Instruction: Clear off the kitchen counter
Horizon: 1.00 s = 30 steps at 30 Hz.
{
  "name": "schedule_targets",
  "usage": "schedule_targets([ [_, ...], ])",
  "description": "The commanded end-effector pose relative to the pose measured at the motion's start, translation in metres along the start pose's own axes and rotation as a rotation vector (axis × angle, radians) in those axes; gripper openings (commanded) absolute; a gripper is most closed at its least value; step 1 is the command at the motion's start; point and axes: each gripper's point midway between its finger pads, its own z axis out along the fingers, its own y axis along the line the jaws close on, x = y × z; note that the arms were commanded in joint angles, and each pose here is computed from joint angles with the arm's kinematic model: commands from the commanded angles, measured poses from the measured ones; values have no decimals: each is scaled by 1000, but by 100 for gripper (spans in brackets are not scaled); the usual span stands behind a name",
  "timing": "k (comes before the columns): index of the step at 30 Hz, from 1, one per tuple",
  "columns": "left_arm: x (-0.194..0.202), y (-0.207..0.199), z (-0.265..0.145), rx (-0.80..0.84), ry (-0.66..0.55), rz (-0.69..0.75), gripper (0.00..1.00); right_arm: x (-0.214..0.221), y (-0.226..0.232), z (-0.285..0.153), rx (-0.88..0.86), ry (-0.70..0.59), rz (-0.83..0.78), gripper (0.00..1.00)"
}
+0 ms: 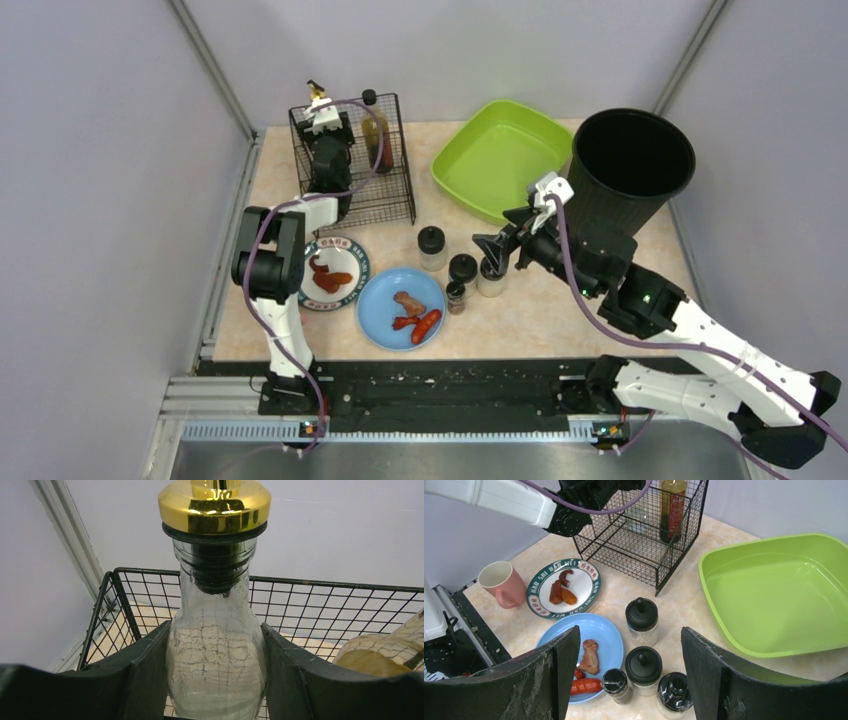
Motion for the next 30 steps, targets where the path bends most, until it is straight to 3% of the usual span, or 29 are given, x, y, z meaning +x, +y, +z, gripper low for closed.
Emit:
schedule_targets([
  [1, -2, 7, 1, -20, 6, -29, 25, -14, 2, -8, -4, -50, 29, 73],
  [5, -4, 10, -4, -23, 18, -24, 53, -16, 2, -11, -3, -45, 33, 74],
  [11, -21, 12, -10, -14, 12, -26, 70, -22, 4, -17, -19, -44, 42, 75],
  [14, -32, 8, -13, 18, 8, -22, 98, -23, 4, -21, -19, -46, 45, 75],
  [30, -101, 13, -36, 58, -41, -48, 99, -35, -6, -39, 25, -48, 54, 76],
])
